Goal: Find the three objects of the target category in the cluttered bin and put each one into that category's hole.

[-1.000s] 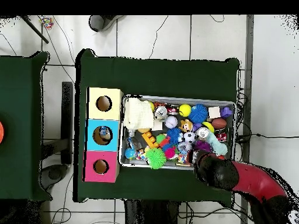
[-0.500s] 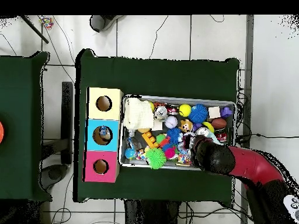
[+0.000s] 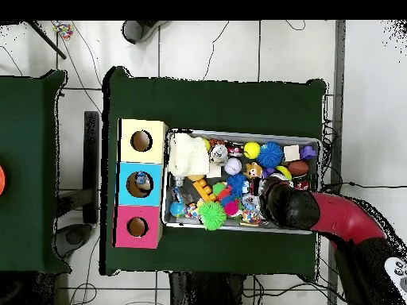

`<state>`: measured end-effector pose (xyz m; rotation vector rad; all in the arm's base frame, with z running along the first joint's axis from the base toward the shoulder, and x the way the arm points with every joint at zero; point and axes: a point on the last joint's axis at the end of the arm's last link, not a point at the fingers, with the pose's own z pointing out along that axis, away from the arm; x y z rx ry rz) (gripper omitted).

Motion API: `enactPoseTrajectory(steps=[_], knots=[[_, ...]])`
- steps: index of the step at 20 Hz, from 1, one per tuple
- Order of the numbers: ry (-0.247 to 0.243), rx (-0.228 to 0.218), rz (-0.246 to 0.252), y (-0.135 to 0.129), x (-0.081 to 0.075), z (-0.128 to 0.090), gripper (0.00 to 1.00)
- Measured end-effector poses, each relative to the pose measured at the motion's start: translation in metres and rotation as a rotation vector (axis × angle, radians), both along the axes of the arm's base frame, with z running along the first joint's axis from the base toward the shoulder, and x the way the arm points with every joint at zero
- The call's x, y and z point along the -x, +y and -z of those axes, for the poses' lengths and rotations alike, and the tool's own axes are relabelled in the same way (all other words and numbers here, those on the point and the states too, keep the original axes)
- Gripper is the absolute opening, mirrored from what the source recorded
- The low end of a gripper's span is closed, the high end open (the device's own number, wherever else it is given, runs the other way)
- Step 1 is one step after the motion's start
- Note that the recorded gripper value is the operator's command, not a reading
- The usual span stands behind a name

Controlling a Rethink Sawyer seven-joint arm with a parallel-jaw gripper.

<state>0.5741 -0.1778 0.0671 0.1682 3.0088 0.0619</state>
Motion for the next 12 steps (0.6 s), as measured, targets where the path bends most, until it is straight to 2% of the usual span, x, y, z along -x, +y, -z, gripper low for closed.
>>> enactPoseTrajectory(steps=[8,12], knots=[[0.004,-0.007,-0.008,0.006,-0.001,0.008,1.00],[-0.037,0.003,-0.016,0.016,0.000,0.015,1.00]])
